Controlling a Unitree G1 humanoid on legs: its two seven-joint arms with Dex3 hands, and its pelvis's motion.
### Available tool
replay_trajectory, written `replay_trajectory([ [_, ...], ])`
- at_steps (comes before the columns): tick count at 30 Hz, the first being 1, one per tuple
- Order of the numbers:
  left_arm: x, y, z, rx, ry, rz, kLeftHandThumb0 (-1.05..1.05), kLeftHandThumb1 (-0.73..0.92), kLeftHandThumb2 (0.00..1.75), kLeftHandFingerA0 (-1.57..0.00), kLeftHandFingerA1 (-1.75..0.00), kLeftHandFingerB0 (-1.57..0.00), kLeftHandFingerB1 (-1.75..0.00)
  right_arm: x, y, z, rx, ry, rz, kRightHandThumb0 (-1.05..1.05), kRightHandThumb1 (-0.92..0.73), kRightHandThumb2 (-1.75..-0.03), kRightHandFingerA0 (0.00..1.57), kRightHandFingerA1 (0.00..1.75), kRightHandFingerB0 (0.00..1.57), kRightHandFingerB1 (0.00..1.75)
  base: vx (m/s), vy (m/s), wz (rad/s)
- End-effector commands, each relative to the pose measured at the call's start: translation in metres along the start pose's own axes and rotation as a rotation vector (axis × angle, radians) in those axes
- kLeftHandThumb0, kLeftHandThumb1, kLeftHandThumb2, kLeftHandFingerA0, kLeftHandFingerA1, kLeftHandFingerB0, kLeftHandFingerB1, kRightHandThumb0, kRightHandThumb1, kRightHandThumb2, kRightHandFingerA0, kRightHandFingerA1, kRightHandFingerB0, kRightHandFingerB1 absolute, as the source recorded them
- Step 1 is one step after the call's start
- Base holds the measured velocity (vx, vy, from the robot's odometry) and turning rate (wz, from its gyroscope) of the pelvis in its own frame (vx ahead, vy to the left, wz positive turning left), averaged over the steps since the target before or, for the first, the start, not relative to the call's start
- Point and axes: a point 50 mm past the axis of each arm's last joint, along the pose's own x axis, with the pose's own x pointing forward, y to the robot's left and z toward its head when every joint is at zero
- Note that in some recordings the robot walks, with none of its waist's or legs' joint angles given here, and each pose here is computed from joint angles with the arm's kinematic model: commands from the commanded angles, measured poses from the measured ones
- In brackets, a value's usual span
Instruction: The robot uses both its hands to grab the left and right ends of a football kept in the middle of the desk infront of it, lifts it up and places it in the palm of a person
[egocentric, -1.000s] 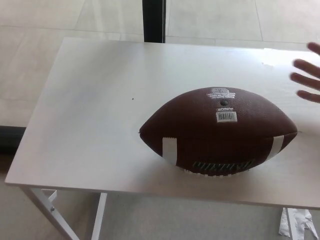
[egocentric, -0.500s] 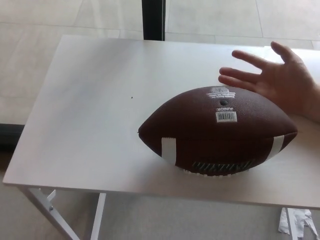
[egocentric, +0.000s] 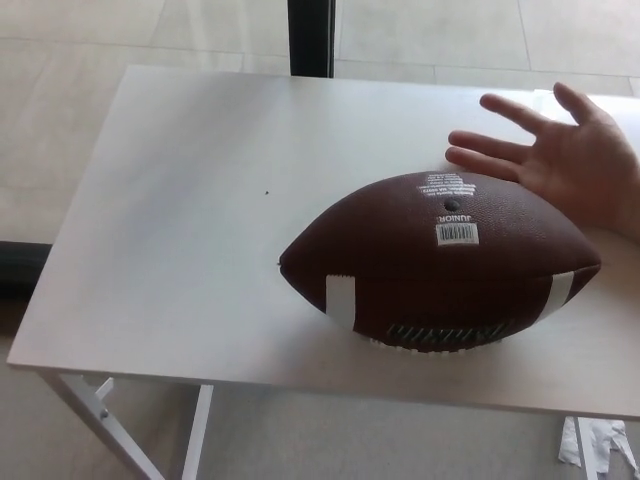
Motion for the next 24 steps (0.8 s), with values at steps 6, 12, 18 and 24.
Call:
replay_trajectory([
  [6,0.001,-0.121,-0.04,-0.154,0.245,-0.234,-0.94,0.72,1.15,-0.07,-0.54,0.0,-0.12,-0.005,0.082,-0.044,0.012,0.233,0.299,-0.95,-0.75,-1.2,0.07,0.48,0.07,0.13,0.0,0.0,0.0],
  [12,-0.015,-0.135,-0.064,-0.144,0.341,-0.283,-0.95,0.78,1.19,-0.05,-0.54,-0.01,-0.08,-0.022,0.083,-0.072,-0.032,0.405,0.366,-0.91,-0.77,-1.2,0.2,0.54,0.0,0.29,0.0,0.0,0.0],
  [18,-0.022,-0.135,-0.071,-0.069,0.383,-0.311,-0.92,0.78,1.18,-0.04,-0.51,-0.08,-0.11,-0.024,0.083,-0.088,-0.098,0.467,0.361,-0.97,-0.92,-0.79,0.22,0.43,0.12,0.27,0.0,0.0,0.0],
  [24,-0.026,-0.131,-0.075,-0.045,0.392,-0.335,-0.91,0.78,1.19,-0.06,-0.55,-0.08,-0.12,-0.025,0.083,-0.096,-0.065,0.5,0.348,-1.0,-0.91,-0.74,0.22,0.43,0.16,0.27,0.0,0.0,0.0],
])
